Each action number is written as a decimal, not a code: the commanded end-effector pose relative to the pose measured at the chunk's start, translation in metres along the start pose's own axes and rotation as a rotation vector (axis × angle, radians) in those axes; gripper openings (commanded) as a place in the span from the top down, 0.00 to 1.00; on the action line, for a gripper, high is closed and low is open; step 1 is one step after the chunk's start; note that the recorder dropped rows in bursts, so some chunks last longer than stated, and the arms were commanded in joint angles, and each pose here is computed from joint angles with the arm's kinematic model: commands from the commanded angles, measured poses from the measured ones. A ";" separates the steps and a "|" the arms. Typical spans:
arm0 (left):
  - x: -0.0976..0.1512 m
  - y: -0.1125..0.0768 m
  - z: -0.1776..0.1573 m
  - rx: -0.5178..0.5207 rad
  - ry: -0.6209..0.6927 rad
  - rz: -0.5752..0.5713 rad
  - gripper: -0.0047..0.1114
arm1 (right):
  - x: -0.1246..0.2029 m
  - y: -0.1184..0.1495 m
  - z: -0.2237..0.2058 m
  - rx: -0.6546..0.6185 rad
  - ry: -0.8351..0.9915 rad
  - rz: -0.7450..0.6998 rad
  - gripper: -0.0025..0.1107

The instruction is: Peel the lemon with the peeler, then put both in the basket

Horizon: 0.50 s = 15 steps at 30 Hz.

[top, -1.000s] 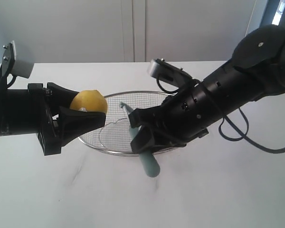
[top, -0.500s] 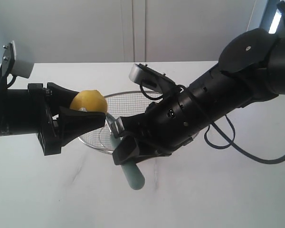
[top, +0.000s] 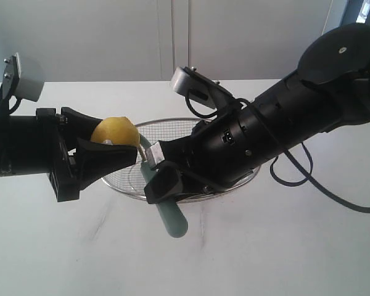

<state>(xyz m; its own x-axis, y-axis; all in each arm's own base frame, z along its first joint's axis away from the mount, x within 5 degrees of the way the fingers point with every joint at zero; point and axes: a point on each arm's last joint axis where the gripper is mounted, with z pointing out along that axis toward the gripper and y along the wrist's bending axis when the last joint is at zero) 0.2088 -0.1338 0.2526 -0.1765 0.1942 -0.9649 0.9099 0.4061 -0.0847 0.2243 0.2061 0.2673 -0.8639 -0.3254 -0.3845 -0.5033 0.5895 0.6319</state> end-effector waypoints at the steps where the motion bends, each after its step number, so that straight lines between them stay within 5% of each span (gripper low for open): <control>1: -0.005 -0.002 0.000 0.011 -0.037 0.151 0.95 | 0.000 0.004 -0.006 0.000 -0.019 -0.028 0.98; 15: -0.005 -0.002 0.000 0.011 -0.036 0.151 0.95 | 0.001 0.012 -0.019 0.021 -0.069 -0.077 0.98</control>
<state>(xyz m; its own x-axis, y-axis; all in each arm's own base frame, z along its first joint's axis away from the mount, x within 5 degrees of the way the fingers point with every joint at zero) 0.2089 -0.1338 0.2527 -0.1771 0.1926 -0.9652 0.9094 0.4070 -0.0857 0.2197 0.2003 0.2806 -0.8329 -0.3258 -0.4473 -0.5488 0.5904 0.5918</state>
